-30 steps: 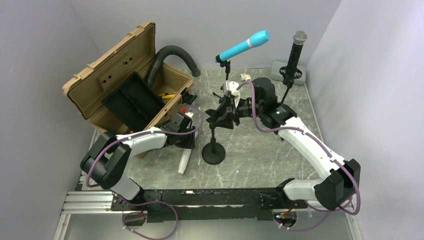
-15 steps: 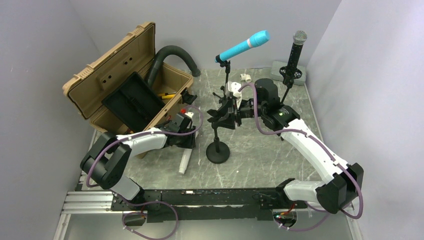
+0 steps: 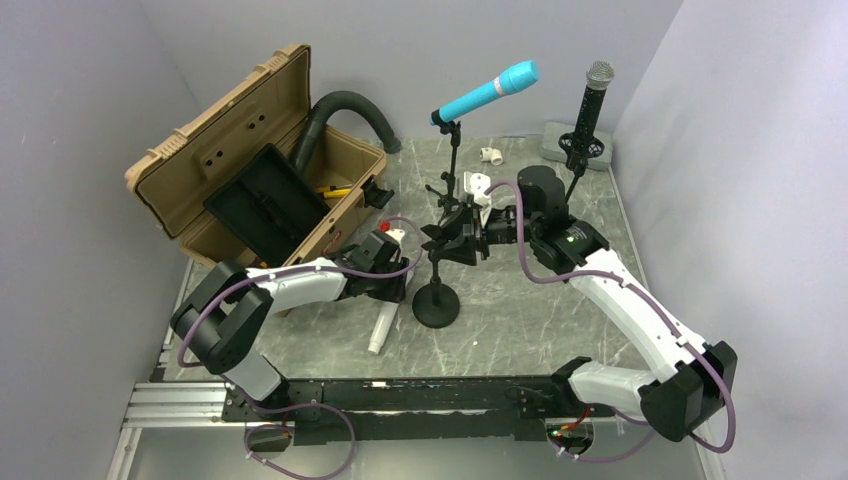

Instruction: Remove the microphone from the stand

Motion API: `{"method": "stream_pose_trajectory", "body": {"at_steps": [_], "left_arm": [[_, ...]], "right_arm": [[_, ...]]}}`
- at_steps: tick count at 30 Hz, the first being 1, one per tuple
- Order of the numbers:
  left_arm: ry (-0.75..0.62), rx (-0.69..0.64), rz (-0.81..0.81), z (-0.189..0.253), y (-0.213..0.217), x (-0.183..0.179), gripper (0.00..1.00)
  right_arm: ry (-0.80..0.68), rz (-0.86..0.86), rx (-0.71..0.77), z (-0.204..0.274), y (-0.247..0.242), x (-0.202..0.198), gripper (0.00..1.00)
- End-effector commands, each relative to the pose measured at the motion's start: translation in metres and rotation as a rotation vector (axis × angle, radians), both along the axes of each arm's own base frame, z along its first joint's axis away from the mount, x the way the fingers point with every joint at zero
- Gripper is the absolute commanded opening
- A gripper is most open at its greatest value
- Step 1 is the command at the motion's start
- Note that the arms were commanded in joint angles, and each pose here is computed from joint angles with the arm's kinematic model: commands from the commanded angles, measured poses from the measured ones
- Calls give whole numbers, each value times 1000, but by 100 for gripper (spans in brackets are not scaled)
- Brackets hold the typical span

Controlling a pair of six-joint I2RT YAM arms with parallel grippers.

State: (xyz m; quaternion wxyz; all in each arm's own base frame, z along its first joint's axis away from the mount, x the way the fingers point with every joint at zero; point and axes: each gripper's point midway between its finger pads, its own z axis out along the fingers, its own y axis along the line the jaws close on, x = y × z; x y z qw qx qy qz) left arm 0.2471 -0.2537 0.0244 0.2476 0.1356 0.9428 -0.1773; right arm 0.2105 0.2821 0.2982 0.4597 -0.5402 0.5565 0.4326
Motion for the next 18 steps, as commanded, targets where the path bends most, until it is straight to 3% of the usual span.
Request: {"method": "stream_pose_trajectory", "body": {"at_steps": [1,11,18], "left_arm": [[18,38,-13,-9,2,-4,50],[-27,53,-2,1,5,5,55],[-143,23,-54,40,-5,24,75]], "right_arm": [[-110,-9,36,17,-5,0,0],[-105,-33,52,23,-9,3,0],[-100,-41,62,28,-11,5,0]]}}
